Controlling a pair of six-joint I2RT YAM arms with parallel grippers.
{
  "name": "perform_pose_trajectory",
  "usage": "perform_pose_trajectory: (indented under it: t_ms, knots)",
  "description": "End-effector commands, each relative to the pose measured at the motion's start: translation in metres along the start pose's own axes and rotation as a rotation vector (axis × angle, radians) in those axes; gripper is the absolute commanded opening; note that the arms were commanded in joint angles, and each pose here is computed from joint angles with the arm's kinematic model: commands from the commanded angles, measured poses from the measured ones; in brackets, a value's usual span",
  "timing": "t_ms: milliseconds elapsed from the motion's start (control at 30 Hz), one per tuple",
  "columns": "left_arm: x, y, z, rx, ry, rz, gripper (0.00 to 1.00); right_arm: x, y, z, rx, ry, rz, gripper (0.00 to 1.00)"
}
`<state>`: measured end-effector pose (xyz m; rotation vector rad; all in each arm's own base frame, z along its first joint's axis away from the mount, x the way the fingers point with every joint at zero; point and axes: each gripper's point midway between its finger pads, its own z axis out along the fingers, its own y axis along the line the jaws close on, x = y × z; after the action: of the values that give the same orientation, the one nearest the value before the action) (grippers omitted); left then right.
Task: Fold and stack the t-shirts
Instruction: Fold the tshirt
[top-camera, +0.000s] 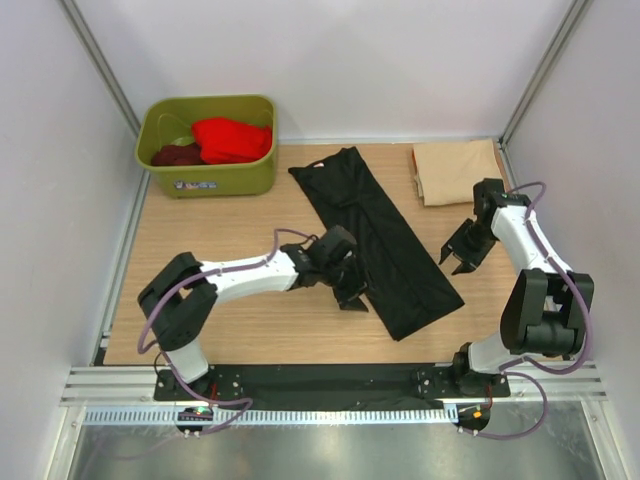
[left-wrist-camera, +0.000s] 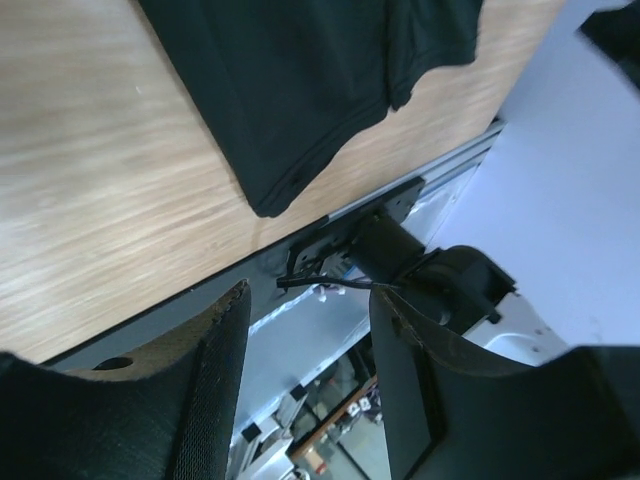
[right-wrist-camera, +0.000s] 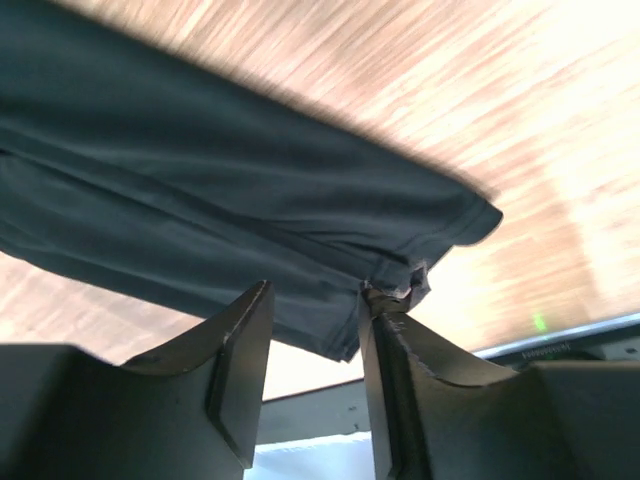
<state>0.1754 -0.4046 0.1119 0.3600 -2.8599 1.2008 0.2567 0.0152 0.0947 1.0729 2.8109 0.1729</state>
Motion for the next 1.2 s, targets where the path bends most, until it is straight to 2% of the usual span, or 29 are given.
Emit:
perform_pose_trajectory:
  t_ms: [0,100,267,367,733,1000,1167]
  knots:
    - [0.015,-0.026,0.014,0.065,0.006,-0.015,0.54,-0.002,-0.004,0.009,-0.020,0.022,0.039,0.45]
    - [0.021,-0.014,0.028,0.041,0.014,-0.036,0.56,-0.006,-0.010,0.020,-0.028,0.016,0.087,0.43]
    - [0.027,0.004,0.044,0.037,0.048,-0.119,0.56,0.000,-0.033,0.033,0.070,0.018,0.085,0.42]
    - [0.029,0.005,0.049,0.036,0.050,-0.113,0.56,-0.001,-0.051,0.035,0.127,-0.023,0.098,0.41]
    - [0.034,0.025,0.060,-0.027,0.051,-0.138,0.55,0.023,-0.077,0.064,0.184,0.024,0.114,0.38]
    - [0.040,0.027,0.070,-0.044,0.060,-0.141,0.55,0.021,-0.080,0.056,0.196,-0.004,0.109,0.40]
    - [0.043,0.024,0.072,-0.042,0.054,-0.131,0.54,0.011,-0.085,0.046,0.222,-0.057,0.107,0.46]
